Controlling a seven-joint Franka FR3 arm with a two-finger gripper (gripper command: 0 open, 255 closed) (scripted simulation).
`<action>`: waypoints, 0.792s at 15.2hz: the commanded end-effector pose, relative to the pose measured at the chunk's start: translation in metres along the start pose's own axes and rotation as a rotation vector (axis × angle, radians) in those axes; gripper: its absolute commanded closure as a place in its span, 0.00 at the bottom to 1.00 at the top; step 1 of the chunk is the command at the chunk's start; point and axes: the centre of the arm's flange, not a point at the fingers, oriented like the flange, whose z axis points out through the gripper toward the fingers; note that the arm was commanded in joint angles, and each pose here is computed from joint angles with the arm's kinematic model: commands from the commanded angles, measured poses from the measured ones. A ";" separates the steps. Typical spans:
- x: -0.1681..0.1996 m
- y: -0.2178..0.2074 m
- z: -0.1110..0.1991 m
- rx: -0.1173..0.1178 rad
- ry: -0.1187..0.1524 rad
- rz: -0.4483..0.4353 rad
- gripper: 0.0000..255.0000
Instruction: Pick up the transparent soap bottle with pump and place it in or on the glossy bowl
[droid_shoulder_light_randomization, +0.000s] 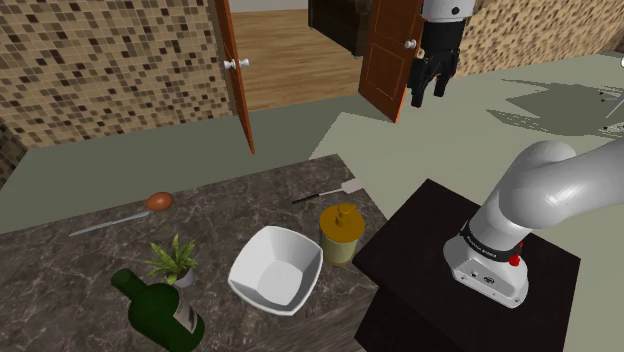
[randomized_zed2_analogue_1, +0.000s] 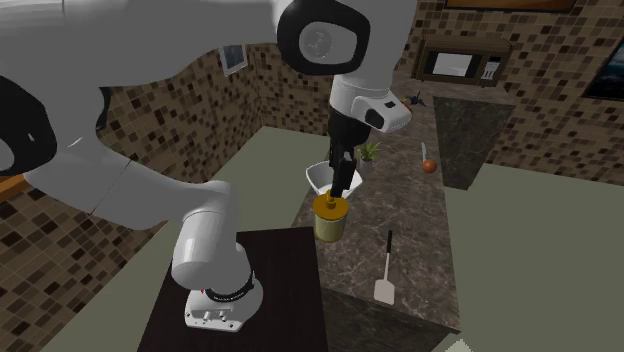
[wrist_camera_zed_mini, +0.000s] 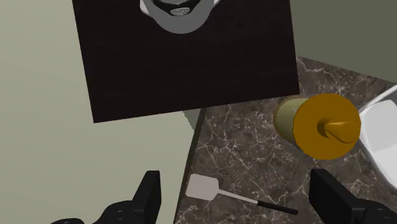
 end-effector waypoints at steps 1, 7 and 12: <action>0.000 0.000 0.000 0.000 0.000 0.000 0.00; 0.027 -0.048 0.058 0.009 -0.035 -0.003 0.00; 0.048 -0.089 0.106 0.017 -0.063 -0.005 0.00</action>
